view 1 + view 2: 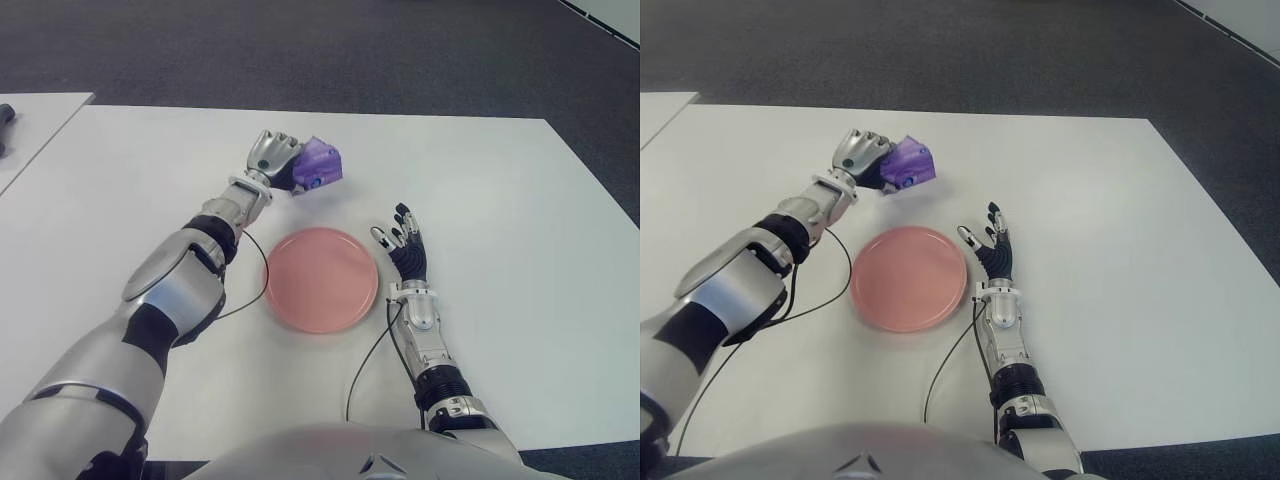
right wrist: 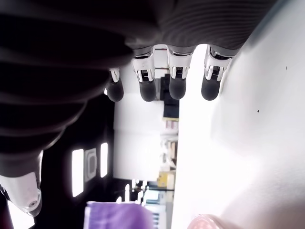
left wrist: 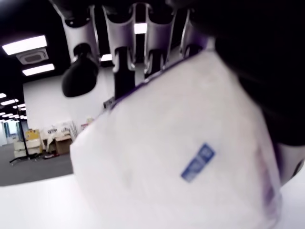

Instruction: Put the tissue paper into the plate.

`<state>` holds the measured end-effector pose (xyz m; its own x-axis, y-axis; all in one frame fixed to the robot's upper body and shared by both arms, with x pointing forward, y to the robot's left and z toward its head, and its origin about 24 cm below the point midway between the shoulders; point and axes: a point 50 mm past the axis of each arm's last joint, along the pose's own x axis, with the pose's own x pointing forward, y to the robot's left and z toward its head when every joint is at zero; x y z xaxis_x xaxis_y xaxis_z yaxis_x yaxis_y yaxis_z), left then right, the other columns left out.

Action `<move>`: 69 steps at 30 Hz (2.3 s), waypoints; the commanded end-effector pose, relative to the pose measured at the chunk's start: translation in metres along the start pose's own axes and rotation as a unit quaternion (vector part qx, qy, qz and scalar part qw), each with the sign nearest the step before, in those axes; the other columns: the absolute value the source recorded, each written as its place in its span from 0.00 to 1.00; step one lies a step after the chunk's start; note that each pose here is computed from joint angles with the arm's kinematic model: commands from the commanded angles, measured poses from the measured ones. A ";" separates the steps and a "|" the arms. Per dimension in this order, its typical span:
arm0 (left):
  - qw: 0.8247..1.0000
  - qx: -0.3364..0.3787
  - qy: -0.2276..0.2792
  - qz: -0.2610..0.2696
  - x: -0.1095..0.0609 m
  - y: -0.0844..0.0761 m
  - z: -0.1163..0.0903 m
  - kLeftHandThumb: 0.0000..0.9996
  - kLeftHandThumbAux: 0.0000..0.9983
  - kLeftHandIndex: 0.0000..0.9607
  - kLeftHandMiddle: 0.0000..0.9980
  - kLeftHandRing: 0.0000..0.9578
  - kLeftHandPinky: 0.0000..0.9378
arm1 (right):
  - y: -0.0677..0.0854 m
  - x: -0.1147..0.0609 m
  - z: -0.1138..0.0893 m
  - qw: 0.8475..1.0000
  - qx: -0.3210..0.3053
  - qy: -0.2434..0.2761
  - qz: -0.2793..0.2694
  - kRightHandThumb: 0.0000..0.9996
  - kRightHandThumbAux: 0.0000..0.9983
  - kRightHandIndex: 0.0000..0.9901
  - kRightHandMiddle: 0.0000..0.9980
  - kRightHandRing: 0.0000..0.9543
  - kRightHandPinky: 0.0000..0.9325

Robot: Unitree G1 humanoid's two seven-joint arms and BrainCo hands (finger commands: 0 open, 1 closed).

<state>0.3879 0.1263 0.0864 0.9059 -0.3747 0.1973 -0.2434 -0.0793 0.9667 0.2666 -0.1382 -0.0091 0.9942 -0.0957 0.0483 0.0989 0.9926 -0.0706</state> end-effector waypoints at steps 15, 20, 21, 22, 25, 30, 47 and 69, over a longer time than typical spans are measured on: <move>0.989 0.007 -0.040 0.144 0.010 0.045 -0.013 0.95 0.65 0.40 0.50 0.57 0.81 | -0.001 -0.013 -0.023 0.999 0.006 0.050 0.001 0.13 0.61 0.00 0.00 0.00 0.01; 0.982 0.010 -0.071 0.174 0.005 0.055 -0.013 0.95 0.65 0.40 0.51 0.56 0.83 | -0.002 -0.014 -0.024 0.999 0.005 0.046 0.002 0.14 0.61 0.00 0.00 0.00 0.01; 0.981 0.009 -0.076 0.179 0.004 0.057 -0.012 0.95 0.65 0.40 0.51 0.56 0.83 | -0.002 -0.014 -0.024 0.999 0.005 0.045 0.002 0.14 0.61 0.00 0.00 0.00 0.01; 0.980 0.006 -0.079 0.184 0.003 0.058 -0.011 0.95 0.65 0.40 0.51 0.56 0.83 | -0.001 -0.015 -0.024 0.999 0.005 0.044 0.002 0.14 0.61 0.00 0.00 0.00 0.01; 0.978 -0.003 -0.085 0.192 0.001 0.061 -0.008 0.95 0.65 0.40 0.52 0.56 0.83 | -0.001 -0.015 -0.024 0.999 0.004 0.043 0.002 0.15 0.60 0.00 0.00 0.00 0.01; 0.976 -0.024 -0.105 0.189 -0.005 0.062 0.000 0.95 0.65 0.40 0.52 0.56 0.83 | -0.001 -0.015 -0.024 0.999 0.005 0.046 0.001 0.15 0.61 0.00 0.00 0.00 0.02; 0.964 -0.016 -0.251 0.091 -0.055 0.046 0.029 0.95 0.65 0.40 0.52 0.56 0.87 | -0.001 -0.015 -0.024 0.999 0.019 0.049 0.001 0.15 0.59 0.00 0.00 0.00 0.02; 0.939 0.076 -0.296 -0.158 -0.089 0.024 0.031 0.95 0.65 0.40 0.51 0.56 0.87 | -0.003 -0.013 -0.024 0.999 0.012 0.049 0.004 0.15 0.61 0.00 0.00 0.00 0.02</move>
<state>0.2962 0.1230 0.1001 0.5996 -0.7803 -0.1779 -0.1262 -0.3117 0.9418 0.2698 -0.1373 -0.0092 0.9945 -0.0725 0.0750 0.0758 0.9963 -0.0417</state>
